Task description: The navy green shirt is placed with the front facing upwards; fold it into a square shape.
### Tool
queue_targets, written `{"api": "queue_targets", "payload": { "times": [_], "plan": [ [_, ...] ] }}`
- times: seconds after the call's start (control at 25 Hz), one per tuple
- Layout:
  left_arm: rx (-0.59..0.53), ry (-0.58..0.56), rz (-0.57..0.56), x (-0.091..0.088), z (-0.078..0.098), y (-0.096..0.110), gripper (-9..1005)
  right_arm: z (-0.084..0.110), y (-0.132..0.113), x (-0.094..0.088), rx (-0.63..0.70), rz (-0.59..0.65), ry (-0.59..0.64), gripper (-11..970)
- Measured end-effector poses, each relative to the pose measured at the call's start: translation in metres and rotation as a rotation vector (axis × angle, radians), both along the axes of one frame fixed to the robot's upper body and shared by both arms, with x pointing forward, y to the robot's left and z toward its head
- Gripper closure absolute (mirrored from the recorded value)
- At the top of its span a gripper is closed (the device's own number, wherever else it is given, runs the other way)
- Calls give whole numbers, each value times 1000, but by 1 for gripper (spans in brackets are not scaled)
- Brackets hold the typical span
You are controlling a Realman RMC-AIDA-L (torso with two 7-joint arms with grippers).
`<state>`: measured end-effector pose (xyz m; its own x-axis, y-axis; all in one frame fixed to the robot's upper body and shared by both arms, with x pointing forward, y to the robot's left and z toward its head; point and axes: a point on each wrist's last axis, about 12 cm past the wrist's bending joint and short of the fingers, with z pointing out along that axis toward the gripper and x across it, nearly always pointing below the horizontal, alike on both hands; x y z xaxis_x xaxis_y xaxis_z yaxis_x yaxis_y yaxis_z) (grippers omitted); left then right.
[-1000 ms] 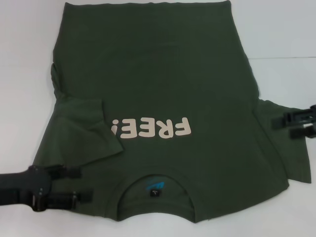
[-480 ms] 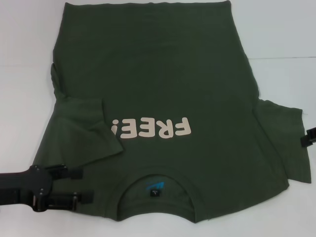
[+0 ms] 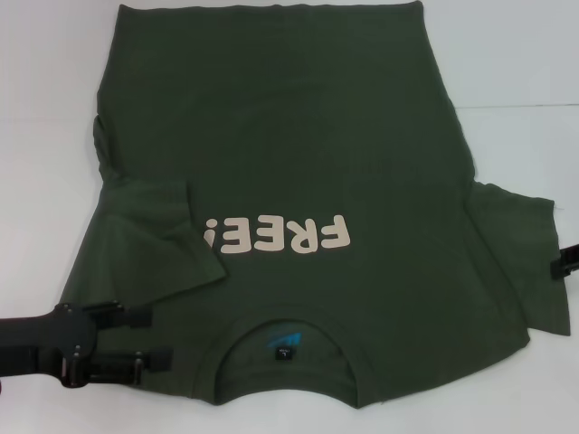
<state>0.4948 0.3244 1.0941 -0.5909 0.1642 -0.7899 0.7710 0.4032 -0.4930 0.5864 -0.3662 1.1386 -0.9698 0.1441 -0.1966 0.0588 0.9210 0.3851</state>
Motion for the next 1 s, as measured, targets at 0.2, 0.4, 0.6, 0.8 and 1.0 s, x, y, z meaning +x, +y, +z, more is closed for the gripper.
{"api": "queue_targets", "payload": {
  "times": [0.2, 0.4, 0.6, 0.8, 1.0],
  "plan": [
    [1, -2, 1, 1, 0, 0, 66, -10, 3, 0, 13, -1, 24, 43],
    [7, -6, 9, 2, 0, 0, 67, -14, 6, 0, 19, 2, 29, 43],
    [8, -9, 13, 3, 0, 0, 67, -17, 7, -1, 26, 0, 33, 43],
    [4, -14, 17, 4, 1, 0, 68, -23, 9, -3, 32, 2, 37, 43],
    [4, -14, 18, 4, 1, 0, 69, -24, 11, -2, 34, 6, 34, 44]
  ]
}}
